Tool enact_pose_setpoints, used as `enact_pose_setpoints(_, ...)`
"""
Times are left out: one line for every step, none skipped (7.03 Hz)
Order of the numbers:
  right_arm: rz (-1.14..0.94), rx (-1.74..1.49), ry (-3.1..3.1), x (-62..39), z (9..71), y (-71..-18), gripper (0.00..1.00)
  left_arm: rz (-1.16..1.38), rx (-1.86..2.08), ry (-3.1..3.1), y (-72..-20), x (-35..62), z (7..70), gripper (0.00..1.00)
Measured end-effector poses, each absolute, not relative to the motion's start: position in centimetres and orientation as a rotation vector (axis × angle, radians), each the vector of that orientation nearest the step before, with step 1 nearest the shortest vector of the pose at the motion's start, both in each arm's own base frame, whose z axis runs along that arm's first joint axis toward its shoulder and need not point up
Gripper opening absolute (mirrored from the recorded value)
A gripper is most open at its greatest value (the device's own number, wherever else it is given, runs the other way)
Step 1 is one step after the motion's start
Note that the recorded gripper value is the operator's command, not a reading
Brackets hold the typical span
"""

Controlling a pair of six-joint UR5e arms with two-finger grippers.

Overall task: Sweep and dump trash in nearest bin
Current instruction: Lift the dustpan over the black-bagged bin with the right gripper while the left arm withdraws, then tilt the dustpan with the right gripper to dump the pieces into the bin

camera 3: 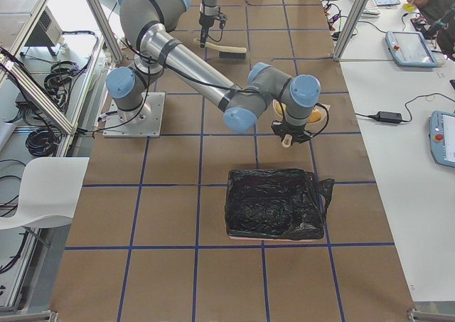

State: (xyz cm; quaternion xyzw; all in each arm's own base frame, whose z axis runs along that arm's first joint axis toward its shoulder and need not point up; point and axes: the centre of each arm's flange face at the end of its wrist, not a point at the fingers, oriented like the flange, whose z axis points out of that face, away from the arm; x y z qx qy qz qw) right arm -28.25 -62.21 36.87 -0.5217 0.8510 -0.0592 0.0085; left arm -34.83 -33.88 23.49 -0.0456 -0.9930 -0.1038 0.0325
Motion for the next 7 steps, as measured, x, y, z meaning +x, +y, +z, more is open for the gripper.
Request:
enact_pose_setpoints(-0.173,-1.588,2.724,-30.0,39.2,-60.4,0.05,-0.329,-0.117,-3.06,-33.8,-34.8,23.2,0.0)
enact_pose_setpoints(-0.161,-1.549,2.785,-32.1,41.3,-58.4,0.05,-0.33,-0.08,-3.063,-33.9,-34.9,23.1,0.01)
enact_pose_setpoints(-0.16,-1.494,2.839,-34.8,42.8,-56.3,0.05,-0.33,-0.053,-3.063,-33.9,-34.9,23.1,0.01)
enact_pose_setpoints(-0.164,-1.433,2.886,-38.0,43.8,-54.0,0.05,-0.333,-0.04,-3.063,-33.9,-34.9,23.0,0.01)
enact_pose_setpoints(-0.17,-1.4,2.919,-40.9,44.7,-52.0,0.05,-0.338,-0.02,-3.064,-33.9,-35.0,22.9,0.0)
enact_pose_setpoints(-0.171,-1.375,2.944,-43.6,45.4,-50.0,0.04,-0.339,0.024,-3.069,-33.8,-35.2,22.8,0.0)
enact_pose_setpoints(-0.163,-1.352,2.967,-46.4,45.9,-48.0,0.04,-0.316,0.066,-3.071,-33.8,-35.4,23.0,0.0)
